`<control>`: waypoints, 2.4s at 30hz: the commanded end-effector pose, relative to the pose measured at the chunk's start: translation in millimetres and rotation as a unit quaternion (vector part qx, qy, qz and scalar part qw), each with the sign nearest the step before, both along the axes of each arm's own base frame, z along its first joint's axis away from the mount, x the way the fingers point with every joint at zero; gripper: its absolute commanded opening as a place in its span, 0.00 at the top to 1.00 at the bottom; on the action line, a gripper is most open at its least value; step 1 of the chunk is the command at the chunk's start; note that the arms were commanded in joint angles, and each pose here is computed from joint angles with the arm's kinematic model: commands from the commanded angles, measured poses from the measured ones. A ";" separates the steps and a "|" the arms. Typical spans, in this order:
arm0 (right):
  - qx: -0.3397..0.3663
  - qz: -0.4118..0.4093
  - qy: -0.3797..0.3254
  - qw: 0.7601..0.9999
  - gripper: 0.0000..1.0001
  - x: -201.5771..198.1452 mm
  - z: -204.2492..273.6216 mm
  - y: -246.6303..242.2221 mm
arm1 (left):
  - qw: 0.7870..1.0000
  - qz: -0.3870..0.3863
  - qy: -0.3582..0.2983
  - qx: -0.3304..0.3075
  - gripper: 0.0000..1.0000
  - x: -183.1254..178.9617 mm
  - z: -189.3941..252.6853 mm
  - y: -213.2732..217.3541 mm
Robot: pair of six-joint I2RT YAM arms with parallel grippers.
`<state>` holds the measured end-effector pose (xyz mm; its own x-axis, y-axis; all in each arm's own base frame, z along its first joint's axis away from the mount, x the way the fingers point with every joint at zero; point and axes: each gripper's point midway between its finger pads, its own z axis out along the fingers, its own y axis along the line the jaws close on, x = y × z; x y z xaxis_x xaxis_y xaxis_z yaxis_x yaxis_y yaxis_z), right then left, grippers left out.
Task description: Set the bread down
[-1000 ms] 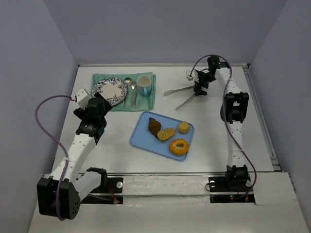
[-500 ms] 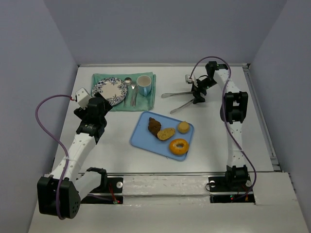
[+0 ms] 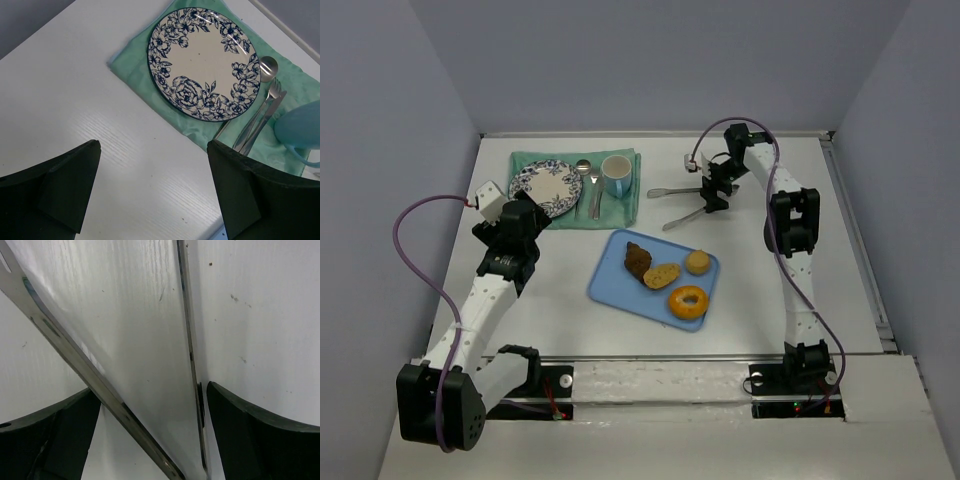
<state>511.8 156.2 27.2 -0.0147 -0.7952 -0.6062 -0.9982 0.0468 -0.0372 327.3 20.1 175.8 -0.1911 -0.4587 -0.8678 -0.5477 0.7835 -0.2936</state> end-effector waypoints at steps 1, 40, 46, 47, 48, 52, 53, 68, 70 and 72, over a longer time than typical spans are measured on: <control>-0.032 0.005 0.056 0.998 0.16 -23.0 -40.0 2.7 | 0.999 0.014 -0.039 0.003 0.01 4.2 23.7 4.6; 0.294 -0.609 0.060 0.734 0.93 -163.5 165.4 -14.2 | 0.976 -0.115 -0.180 -0.049 0.01 -4.4 88.7 -37.0; 0.247 -0.661 0.062 0.706 0.85 -226.9 140.7 -46.5 | 0.970 -0.134 -0.196 -0.055 0.01 -9.8 92.5 -42.8; 0.246 -0.660 0.068 0.706 0.81 -232.9 140.7 -46.6 | 0.970 -0.135 -0.197 -0.056 0.01 -10.8 92.1 -43.2; 0.249 -0.656 0.067 0.709 0.79 -235.6 144.3 -46.1 | 0.969 -0.136 -0.198 -0.057 0.01 -11.2 92.3 -43.7; 0.246 -0.643 0.078 0.721 0.66 -246.5 158.6 -42.8 | 0.968 -0.134 -0.204 -0.057 0.01 -15.7 94.6 -42.1; 0.230 -0.641 0.091 0.727 0.65 -252.8 154.9 -41.9 | 0.968 -0.133 -0.207 -0.057 0.01 -18.0 95.6 -41.2; 0.179 -0.593 0.155 0.770 0.53 -295.7 176.7 -30.6 | 0.966 -0.123 -0.218 -0.060 0.01 -21.5 96.1 -37.6; 0.159 -0.592 0.166 0.773 0.53 -302.0 173.6 -30.3 | 0.966 -0.122 -0.218 -0.061 0.01 -22.0 95.5 -37.3; 0.151 -0.583 0.171 0.780 0.53 -306.0 177.4 -28.1 | 0.966 -0.121 -0.220 -0.061 0.01 -22.2 96.3 -37.0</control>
<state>217.8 120.0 186.7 -0.8106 0.1255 -0.5720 -0.1484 0.9009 0.4079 303.2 -18.6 261.8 0.0193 -0.5440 -0.8389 -0.1720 0.8247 -0.5388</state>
